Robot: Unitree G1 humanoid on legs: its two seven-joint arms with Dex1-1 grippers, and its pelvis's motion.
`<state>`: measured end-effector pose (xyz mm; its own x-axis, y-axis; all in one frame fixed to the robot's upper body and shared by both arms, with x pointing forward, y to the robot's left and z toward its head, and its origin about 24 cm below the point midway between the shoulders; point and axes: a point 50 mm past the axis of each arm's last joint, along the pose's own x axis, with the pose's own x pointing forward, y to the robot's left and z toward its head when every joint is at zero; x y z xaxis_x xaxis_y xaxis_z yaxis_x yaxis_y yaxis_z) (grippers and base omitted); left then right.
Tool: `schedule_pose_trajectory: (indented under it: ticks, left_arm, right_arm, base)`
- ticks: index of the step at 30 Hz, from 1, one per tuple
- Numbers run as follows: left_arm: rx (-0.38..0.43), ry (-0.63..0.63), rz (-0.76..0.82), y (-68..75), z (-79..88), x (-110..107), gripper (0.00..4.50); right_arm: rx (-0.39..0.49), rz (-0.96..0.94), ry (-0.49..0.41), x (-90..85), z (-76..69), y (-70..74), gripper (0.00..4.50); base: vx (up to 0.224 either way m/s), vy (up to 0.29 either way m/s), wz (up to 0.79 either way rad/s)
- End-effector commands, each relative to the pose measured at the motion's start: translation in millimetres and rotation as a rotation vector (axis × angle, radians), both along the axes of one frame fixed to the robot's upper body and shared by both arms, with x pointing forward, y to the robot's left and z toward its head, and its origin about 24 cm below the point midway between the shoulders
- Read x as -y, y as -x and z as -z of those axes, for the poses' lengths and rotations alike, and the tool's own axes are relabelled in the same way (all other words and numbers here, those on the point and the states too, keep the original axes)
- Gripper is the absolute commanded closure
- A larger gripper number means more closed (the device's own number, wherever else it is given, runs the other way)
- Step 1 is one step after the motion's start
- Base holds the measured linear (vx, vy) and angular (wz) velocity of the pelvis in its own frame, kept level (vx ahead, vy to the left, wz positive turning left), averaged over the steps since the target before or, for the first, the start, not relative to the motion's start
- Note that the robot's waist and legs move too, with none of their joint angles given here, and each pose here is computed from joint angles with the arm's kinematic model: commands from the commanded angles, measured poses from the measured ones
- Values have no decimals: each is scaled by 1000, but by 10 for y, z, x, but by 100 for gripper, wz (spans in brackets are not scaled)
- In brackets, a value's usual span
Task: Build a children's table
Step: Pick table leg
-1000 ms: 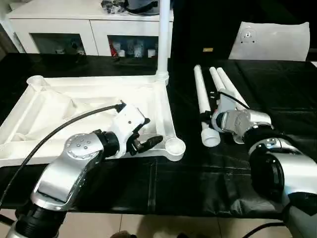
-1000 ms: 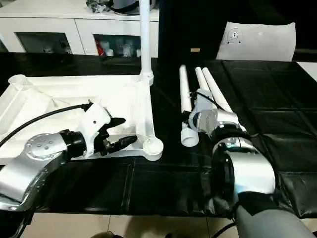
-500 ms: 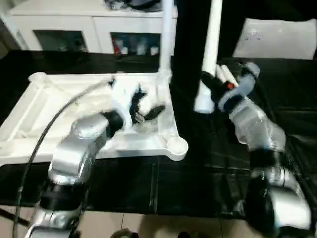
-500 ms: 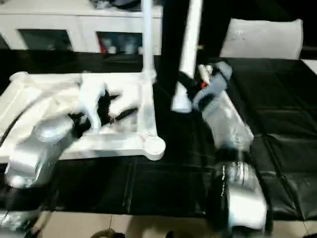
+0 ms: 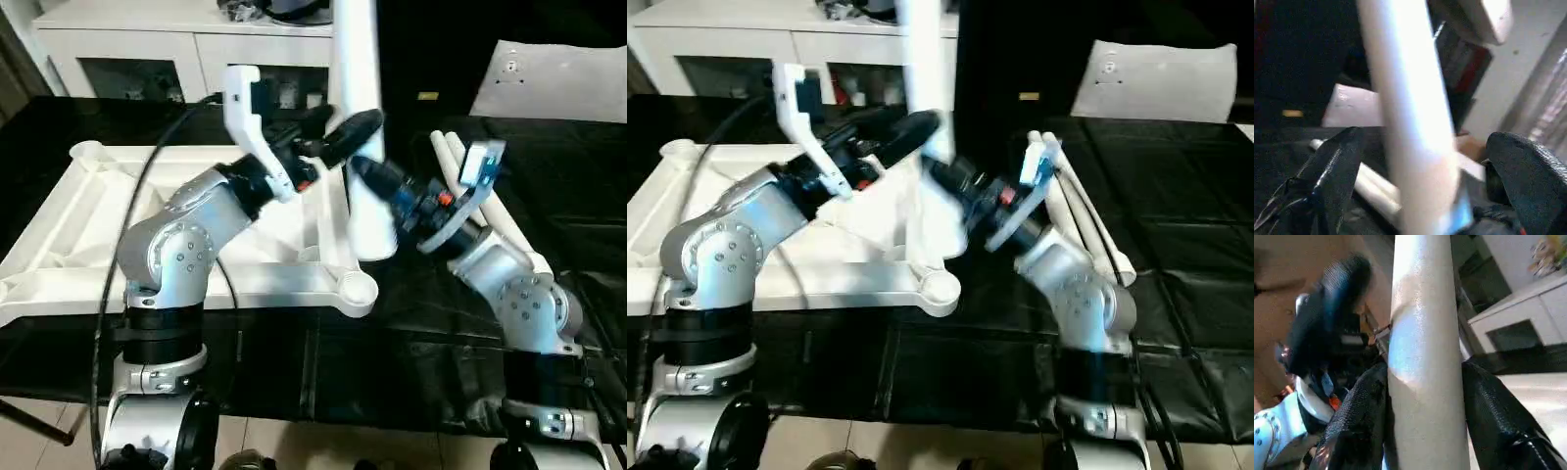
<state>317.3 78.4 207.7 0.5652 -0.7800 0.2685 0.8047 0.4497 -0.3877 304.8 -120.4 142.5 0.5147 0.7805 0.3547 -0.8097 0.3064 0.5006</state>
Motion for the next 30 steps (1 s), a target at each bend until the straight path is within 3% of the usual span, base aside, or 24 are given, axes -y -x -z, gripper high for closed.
schedule_pose_trajectory:
  ticks: [1,13,22,30]
  left_arm:
    - [-7,100,57,31,-135,47,18]
    - [-32,164,176,125,-59,25,116]
    - [7,270,372,240,31,-126,176]
    - [31,344,498,353,20,-200,243]
  right_arm:
    - [36,-41,27,-38,-49,53,264]
    - [50,-114,53,-93,-29,153,264]
    - [36,-288,53,-88,44,358,264]
    - [29,-287,46,-42,65,366,264]
  base:
    - [0,0,0]
    - [0,0,0]
    - [0,0,0]
    - [0,0,0]
